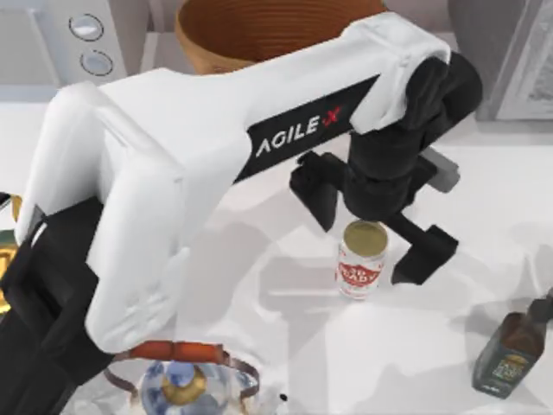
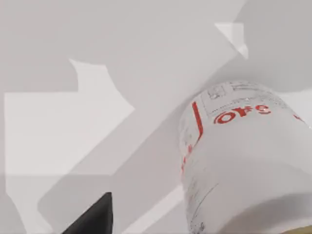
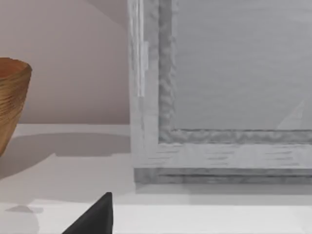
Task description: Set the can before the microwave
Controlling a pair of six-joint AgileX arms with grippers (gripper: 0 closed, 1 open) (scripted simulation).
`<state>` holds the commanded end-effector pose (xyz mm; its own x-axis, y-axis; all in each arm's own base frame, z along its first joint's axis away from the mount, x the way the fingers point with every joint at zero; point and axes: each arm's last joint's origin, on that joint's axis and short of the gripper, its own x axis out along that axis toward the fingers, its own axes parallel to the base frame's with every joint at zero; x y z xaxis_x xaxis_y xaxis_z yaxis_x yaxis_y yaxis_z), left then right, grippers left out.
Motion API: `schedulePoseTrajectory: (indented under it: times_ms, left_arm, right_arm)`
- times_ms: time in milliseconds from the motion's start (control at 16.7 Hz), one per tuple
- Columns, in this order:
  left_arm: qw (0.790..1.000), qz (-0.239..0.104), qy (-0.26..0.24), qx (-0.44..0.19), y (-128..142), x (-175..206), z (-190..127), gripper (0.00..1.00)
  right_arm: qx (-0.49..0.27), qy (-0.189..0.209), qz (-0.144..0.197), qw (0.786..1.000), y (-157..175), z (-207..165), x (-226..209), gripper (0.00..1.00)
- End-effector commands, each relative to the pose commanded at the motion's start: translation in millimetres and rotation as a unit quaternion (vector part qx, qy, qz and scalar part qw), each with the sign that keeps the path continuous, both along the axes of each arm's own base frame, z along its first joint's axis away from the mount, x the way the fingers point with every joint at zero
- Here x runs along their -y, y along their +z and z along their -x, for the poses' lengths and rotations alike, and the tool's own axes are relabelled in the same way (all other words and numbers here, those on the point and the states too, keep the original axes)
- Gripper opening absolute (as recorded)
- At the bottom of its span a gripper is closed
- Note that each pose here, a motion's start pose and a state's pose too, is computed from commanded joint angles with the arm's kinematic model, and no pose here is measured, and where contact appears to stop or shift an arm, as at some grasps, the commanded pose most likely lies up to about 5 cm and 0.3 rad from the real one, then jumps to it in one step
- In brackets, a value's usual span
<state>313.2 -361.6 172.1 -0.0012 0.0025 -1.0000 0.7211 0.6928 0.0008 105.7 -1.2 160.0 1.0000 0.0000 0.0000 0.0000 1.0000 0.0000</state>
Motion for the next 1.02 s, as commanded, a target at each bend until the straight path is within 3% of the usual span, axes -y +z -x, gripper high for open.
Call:
schedulePoseTrajectory:
  times_ms: [180,420,1020]
  left_arm:
    - [1.000,0.001,0.000,0.001,-14.6,-0.3,1.0,1.00]
    - [1.000,0.001,0.000,0.001,-14.8,-0.3,1.0,1.00]
    - [1.000,0.001,0.000,0.001,-14.8,-0.3,1.0,0.25]
  right_arm:
    - [0.000,0.000,0.000,1.000,0.0,0.0,0.0,1.00]
    - [0.000,0.000,0.000,1.000,0.0,0.0,0.0,1.00]
    - [0.000,0.000,0.000,1.000,0.0,0.0,0.0,1.00]
